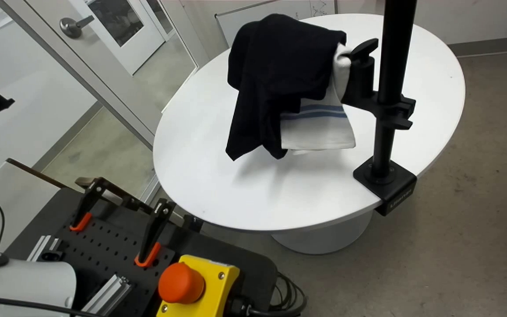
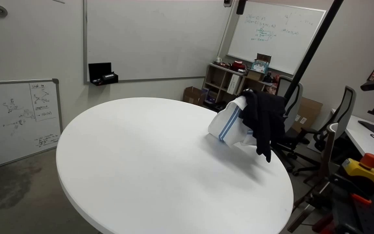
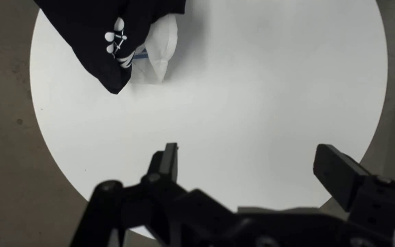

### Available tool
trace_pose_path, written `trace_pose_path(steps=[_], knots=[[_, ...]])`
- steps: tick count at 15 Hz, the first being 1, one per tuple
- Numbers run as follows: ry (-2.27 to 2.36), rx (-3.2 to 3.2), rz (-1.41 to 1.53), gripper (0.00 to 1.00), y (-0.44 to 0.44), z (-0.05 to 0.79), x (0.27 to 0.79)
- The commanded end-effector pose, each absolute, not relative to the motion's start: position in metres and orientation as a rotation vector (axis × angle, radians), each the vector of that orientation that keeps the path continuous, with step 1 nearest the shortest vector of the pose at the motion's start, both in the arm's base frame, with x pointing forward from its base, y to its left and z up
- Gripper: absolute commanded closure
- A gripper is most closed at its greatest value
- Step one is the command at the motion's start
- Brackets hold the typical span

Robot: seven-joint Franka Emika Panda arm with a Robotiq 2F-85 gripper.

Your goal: Place the black shirt on the stand

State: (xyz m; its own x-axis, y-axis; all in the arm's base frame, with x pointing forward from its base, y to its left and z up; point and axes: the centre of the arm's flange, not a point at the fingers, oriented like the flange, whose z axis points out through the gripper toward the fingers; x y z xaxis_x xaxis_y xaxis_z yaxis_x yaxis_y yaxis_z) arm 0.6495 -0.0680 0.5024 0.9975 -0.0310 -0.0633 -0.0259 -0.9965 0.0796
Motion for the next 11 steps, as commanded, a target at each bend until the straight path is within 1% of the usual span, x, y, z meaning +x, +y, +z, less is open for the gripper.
trace_pose_path(steps=[1, 6, 7, 11], knots=[[0.063, 3.109, -0.165, 0.00, -0.045, 0.468, 0.574], [0.094, 3.080, -0.155, 0.00, -0.008, 0.436, 0.530], [0.091, 3.082, -0.212, 0.00, -0.025, 0.453, 0.588], [0.111, 3.080, -0.202, 0.00, -0.011, 0.444, 0.565]])
